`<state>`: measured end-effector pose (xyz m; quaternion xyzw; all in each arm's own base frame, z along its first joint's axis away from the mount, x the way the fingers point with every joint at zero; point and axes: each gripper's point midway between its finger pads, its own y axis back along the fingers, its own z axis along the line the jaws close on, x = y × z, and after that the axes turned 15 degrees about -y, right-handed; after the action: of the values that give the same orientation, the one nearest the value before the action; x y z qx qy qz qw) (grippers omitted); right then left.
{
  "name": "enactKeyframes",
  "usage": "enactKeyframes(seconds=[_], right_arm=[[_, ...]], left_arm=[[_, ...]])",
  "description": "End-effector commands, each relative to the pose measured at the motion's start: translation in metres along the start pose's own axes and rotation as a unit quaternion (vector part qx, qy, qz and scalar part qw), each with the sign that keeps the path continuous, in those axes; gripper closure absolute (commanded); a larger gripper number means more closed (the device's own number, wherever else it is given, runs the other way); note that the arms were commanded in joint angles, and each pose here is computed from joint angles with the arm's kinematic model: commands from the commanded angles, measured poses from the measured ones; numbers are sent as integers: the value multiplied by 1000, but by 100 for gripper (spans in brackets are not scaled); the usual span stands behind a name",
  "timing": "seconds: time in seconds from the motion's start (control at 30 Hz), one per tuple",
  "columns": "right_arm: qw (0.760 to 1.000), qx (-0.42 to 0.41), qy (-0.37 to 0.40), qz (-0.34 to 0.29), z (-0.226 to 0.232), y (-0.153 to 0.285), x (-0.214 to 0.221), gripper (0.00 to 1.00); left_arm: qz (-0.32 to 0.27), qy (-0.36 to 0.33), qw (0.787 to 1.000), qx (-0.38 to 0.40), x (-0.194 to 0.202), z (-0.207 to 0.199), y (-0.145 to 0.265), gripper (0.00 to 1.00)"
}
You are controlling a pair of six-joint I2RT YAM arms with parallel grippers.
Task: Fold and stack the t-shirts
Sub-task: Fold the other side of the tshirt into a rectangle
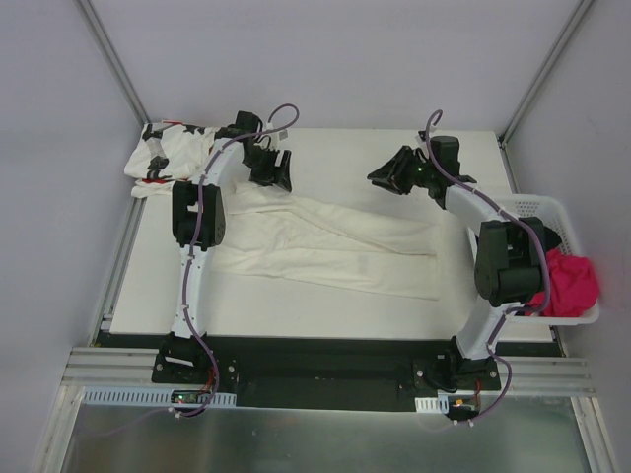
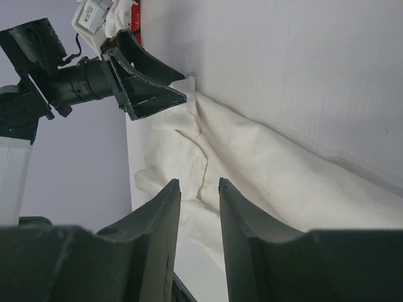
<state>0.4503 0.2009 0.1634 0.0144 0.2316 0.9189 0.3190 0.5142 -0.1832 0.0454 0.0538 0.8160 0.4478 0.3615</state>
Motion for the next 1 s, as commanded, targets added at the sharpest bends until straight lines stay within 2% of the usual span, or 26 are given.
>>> enactKeyframes(seconds=[0.0, 0.1, 0.17, 0.27, 0.33, 0.57, 0.67, 0.8, 0.83, 0.97], right_arm=[[998, -48, 29, -14, 36, 18, -5, 66], [999, -45, 25, -13, 32, 18, -4, 66], [999, -47, 24, -13, 31, 19, -4, 66], [998, -48, 24, -15, 31, 20, -5, 66], [998, -48, 24, -16, 31, 21, -5, 66], [999, -47, 22, -15, 28, 21, -5, 66], [999, -46, 19, -15, 26, 19, -5, 66], [999, -46, 19, -15, 26, 19, -5, 66], [999, -47, 20, -14, 26, 19, -5, 66], [999, -47, 19, -13, 25, 19, -5, 66]], left_arm=[[19, 1, 999, 26, 6, -24, 0, 26], [17, -2, 1000, 25, 3, -25, 0, 30], [19, -5, 1000, 18, 2, -26, -1, 36], [18, -9, 1000, 16, 0, -28, -1, 53], [19, -7, 1000, 14, 1, -27, -1, 58], [20, -9, 1000, 8, 1, -25, 0, 59], [21, -10, 1000, 1, 0, -24, 2, 64], [22, -15, 1000, -6, 0, -22, 4, 75], [23, -17, 1000, -11, 0, -21, 5, 82], [24, -16, 999, -16, 0, -19, 5, 97]])
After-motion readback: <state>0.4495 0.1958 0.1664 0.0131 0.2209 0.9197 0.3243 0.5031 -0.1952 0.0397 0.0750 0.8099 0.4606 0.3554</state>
